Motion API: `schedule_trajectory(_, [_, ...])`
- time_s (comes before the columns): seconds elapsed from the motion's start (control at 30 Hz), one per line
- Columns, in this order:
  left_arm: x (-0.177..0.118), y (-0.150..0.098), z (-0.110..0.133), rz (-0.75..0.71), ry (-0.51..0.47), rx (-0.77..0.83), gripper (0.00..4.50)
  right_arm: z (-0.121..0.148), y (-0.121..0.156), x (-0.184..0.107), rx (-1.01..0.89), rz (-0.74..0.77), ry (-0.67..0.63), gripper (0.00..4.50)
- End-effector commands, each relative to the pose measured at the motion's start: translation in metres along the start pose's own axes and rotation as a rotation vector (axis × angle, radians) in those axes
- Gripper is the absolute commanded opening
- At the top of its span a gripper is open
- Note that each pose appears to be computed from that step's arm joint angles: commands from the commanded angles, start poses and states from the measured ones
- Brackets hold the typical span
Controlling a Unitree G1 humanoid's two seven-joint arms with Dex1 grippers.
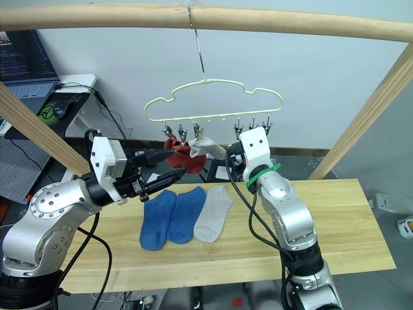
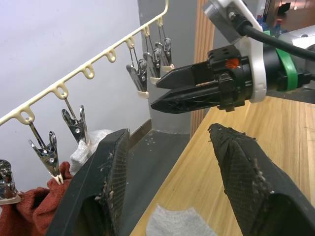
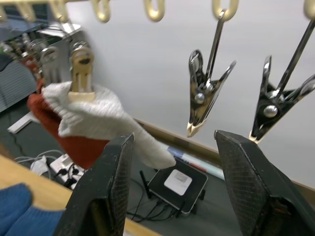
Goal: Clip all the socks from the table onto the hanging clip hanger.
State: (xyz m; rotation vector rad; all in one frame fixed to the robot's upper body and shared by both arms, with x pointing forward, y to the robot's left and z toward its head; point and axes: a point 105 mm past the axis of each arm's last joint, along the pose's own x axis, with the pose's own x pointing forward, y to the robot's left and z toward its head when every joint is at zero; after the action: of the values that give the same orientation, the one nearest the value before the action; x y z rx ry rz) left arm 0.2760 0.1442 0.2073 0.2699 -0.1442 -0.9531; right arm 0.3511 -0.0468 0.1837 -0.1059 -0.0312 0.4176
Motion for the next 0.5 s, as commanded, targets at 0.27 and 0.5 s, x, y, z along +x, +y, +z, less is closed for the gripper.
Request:
schedule_trajectory(0.27, [0.002, -0.003, 0.010, -0.031, -0.031, 0.029, 2.79, 0.025, -0.007, 0.016, 0.018, -0.041, -0.100, 2.72])
schedule_trajectory(0.5, [0.002, -0.002, 0.010, -0.028, -0.028, 0.029, 2.79, 0.032, -0.007, 0.023, 0.031, -0.040, -0.122, 2.72])
